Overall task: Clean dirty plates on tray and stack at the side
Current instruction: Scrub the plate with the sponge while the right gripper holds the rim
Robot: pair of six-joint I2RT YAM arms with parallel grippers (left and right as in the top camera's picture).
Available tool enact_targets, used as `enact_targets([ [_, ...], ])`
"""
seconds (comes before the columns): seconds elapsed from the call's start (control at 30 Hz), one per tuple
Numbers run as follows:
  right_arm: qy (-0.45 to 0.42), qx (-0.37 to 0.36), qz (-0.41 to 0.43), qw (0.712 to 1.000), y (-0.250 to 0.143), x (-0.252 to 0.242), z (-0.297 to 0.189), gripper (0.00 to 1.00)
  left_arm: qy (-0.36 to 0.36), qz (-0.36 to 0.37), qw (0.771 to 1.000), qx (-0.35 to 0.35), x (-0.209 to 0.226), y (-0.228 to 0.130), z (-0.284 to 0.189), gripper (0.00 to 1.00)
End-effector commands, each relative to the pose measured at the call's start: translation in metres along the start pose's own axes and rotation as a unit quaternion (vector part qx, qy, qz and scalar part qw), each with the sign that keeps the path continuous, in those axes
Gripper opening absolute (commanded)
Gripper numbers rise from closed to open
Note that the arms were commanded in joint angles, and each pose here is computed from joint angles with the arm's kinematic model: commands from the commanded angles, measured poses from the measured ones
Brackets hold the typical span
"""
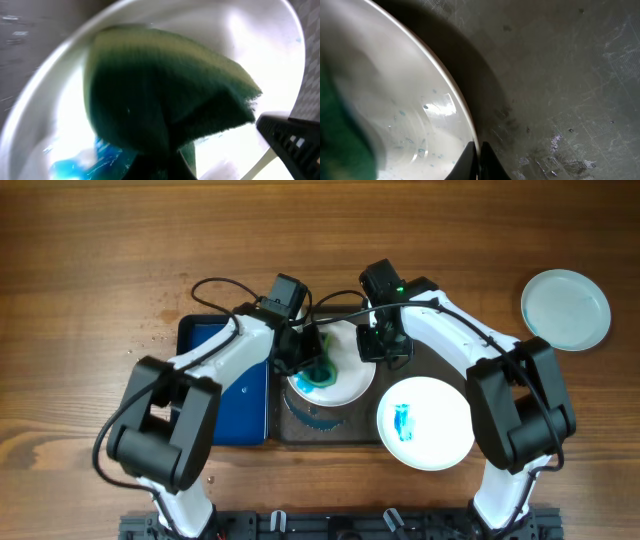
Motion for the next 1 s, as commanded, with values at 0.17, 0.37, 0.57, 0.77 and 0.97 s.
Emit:
enact_targets([
  [0.17, -0.016, 0.005, 0.013, 1.000, -0.005, -0.004, -0.001, 0.04, 0.176, -0.050, 0.983, -0.010, 0.055, -0.003, 0.019, 0.04],
  [0.37, -0.015, 0.004, 0.013, 1.000, -0.005, -0.004, -0.001, 0.04, 0.342, -0.090, 0.932, -0.076, 0.099, 0.000, -0.007, 0.04],
  [0.57, -0.016, 0.006, 0.013, 1.000, -0.005, -0.004, -0.001, 0.04, 0.271, -0.060, 0.961, -0.013, 0.081, -0.010, 0.006, 0.04],
  [0.77, -0.016, 0.007, 0.013, 1.000, -0.006, -0.004, -0.001, 0.04, 0.028, 0.020, 0.992, 0.119, 0.012, -0.037, 0.030, 0.04],
  [0.97, -0.016, 0.008, 0.013, 1.000, -0.006, -0.004, -0.001, 0.05, -0.072, 0.044, 0.985, 0.154, -0.032, -0.057, 0.039, 0.04],
])
Point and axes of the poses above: each gripper's point midway between its finger pads, its own z axis out along the fingers, its own x axis along the line the jaws close on, y = z × x, the point moved 7 cm from there along -z, back along the fingers, and after that the axes turned 6 degrees about -z, right-handed, at the moved point
